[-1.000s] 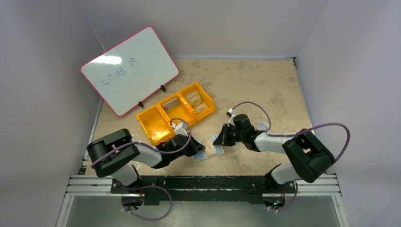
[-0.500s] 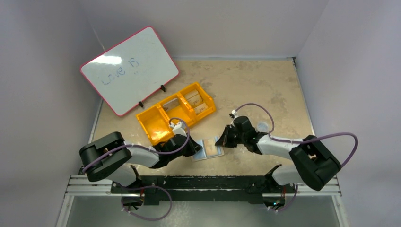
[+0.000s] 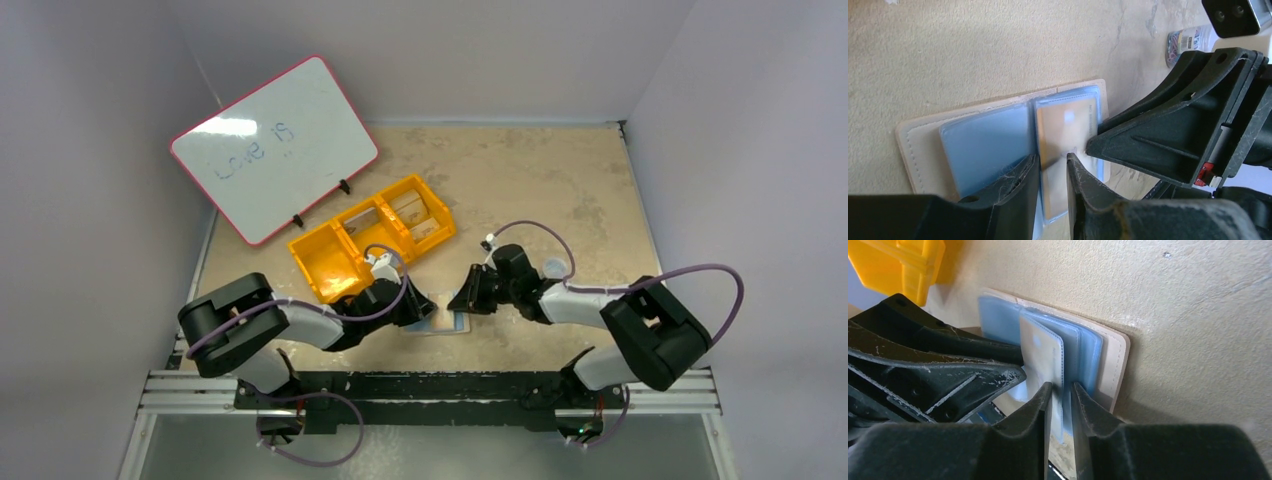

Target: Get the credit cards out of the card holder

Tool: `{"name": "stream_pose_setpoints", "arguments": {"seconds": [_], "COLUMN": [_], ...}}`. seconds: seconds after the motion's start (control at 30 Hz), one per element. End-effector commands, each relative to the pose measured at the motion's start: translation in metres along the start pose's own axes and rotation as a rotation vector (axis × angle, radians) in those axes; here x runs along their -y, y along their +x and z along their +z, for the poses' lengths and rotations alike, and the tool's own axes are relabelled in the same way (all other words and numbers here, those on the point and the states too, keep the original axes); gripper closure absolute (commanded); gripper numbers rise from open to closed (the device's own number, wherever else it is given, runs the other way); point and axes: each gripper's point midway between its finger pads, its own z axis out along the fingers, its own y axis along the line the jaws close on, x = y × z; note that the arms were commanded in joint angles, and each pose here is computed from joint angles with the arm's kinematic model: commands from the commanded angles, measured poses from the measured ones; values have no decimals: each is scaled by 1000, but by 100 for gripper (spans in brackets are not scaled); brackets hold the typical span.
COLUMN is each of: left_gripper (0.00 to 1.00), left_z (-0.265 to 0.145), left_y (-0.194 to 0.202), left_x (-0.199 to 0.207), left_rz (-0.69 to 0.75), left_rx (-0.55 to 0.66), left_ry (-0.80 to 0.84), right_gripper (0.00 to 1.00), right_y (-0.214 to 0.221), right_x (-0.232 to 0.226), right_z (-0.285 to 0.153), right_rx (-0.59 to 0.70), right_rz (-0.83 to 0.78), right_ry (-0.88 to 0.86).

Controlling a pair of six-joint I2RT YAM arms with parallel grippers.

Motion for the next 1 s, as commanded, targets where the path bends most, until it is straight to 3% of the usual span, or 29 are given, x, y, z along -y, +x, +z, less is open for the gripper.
{"name": "stream_pose_setpoints", "arguments": {"seconds": [0.0, 0.07, 0.13, 0.23, 0.33, 0.43, 0.53, 0.6, 0.7, 0.77, 0.8, 0.97], "left_gripper": [73, 73, 71, 69, 68, 69, 70, 70, 70, 70, 70, 71], "left_z": [7, 5, 2, -2, -2, -2, -2, -2, -2, -1, -1, 0], "left_y": [7, 9, 7, 4, 3, 3, 2, 3, 3, 3, 3, 4], "left_x": [-6, -13, -17, -19, -21, -23, -24, -24, -24, -24, -23, -23], "left_rz": [-13, -21, -26, -21, -5, -7, -10, -9, -8, -6, -5, -4], "left_rx": [-22, -21, -10, 7, 7, 9, 11, 8, 8, 7, 8, 0], "left_ry": [-20, -35, -42, -58, -80, -84, -87, -87, -88, -88, -88, -84], "right_gripper": [83, 96, 96, 74, 73, 93, 100, 83, 78, 94, 97, 100], "right_y": [4, 10, 14, 16, 15, 8, 3, 6, 5, 2, -1, 0], "right_x": [29, 33, 33, 31, 31, 36, 40, 45, 40, 30, 23, 28], "right_z": [3, 1, 0, 0, -1, -2, -4, -7, -10, -9, -8, -1], "right_rx": [2, -16, -23, -33, -23, 6, 26, 13, 15, 24, 32, 13], "right_rz": [2, 11, 42, 41, 47, 28, 21, 15, 3, -17, -29, -31], "right_ry": [126, 131, 123, 116, 117, 155, 192, 219, 202, 151, 121, 134]}}
